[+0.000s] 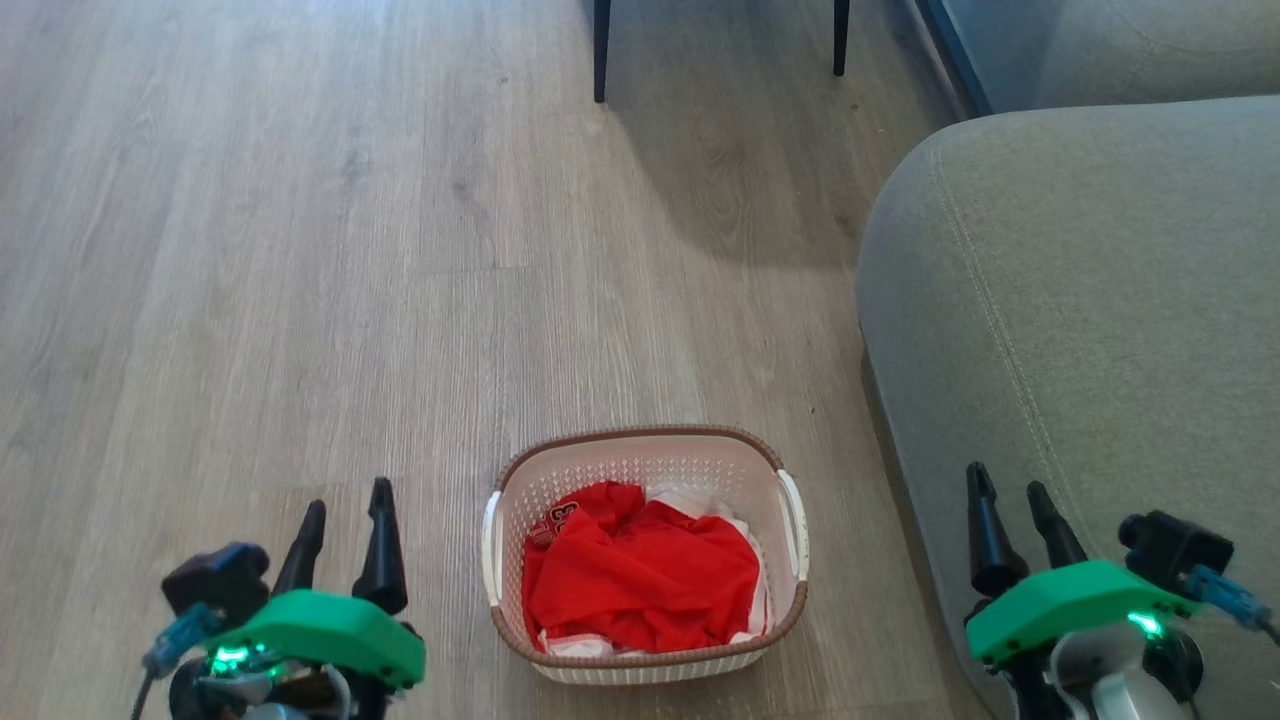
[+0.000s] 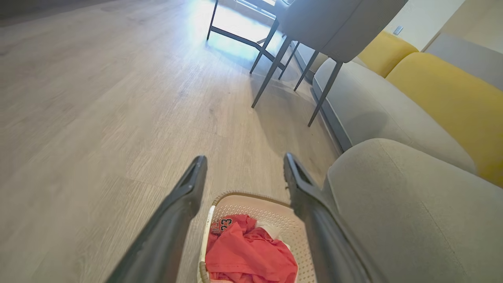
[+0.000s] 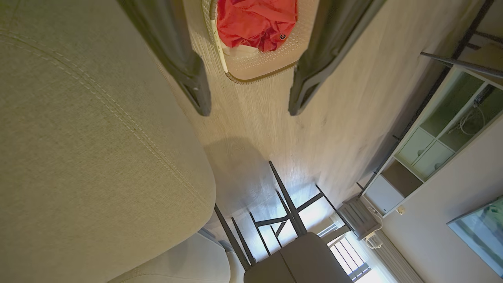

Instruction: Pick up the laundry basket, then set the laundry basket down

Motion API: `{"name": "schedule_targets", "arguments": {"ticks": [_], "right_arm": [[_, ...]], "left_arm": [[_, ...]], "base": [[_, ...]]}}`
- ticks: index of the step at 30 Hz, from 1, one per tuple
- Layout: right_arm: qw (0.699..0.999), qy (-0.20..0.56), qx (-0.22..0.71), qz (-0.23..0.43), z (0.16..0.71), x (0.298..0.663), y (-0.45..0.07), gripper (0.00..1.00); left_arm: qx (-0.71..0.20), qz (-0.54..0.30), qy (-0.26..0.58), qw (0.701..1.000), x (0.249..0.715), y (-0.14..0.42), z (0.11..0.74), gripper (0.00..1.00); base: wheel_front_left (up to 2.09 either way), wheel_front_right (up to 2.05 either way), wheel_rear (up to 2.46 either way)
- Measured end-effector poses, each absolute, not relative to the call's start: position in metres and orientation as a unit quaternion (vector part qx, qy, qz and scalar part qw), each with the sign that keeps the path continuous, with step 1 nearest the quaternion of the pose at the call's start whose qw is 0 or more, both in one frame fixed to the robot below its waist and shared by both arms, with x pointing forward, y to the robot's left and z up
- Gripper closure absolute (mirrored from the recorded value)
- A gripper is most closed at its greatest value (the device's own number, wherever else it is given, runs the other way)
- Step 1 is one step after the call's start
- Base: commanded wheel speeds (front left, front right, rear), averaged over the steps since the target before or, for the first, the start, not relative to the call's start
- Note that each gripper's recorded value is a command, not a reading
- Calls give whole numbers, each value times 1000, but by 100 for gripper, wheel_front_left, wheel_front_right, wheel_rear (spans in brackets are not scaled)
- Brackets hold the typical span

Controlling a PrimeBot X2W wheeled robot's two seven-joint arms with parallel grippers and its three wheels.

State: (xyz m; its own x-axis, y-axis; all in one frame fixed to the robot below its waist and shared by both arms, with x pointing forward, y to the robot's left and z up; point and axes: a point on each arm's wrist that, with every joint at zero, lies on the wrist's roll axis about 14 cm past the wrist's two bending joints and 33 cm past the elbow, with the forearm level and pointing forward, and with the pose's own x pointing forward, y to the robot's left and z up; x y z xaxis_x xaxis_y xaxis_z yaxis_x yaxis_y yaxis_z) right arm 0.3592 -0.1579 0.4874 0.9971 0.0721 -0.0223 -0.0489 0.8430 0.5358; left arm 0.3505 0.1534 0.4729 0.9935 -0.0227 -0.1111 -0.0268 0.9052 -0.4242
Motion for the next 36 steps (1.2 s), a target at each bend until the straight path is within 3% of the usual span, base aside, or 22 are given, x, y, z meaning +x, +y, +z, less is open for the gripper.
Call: {"name": "schedule_targets", "arguments": {"ticks": [36], "right_arm": [[992, -20, 79, 93, 499, 355, -133, 0]], "left_arm": [[-13, -39, 19, 999, 338, 139, 473, 0]], "base": [[0, 0, 0]]}}
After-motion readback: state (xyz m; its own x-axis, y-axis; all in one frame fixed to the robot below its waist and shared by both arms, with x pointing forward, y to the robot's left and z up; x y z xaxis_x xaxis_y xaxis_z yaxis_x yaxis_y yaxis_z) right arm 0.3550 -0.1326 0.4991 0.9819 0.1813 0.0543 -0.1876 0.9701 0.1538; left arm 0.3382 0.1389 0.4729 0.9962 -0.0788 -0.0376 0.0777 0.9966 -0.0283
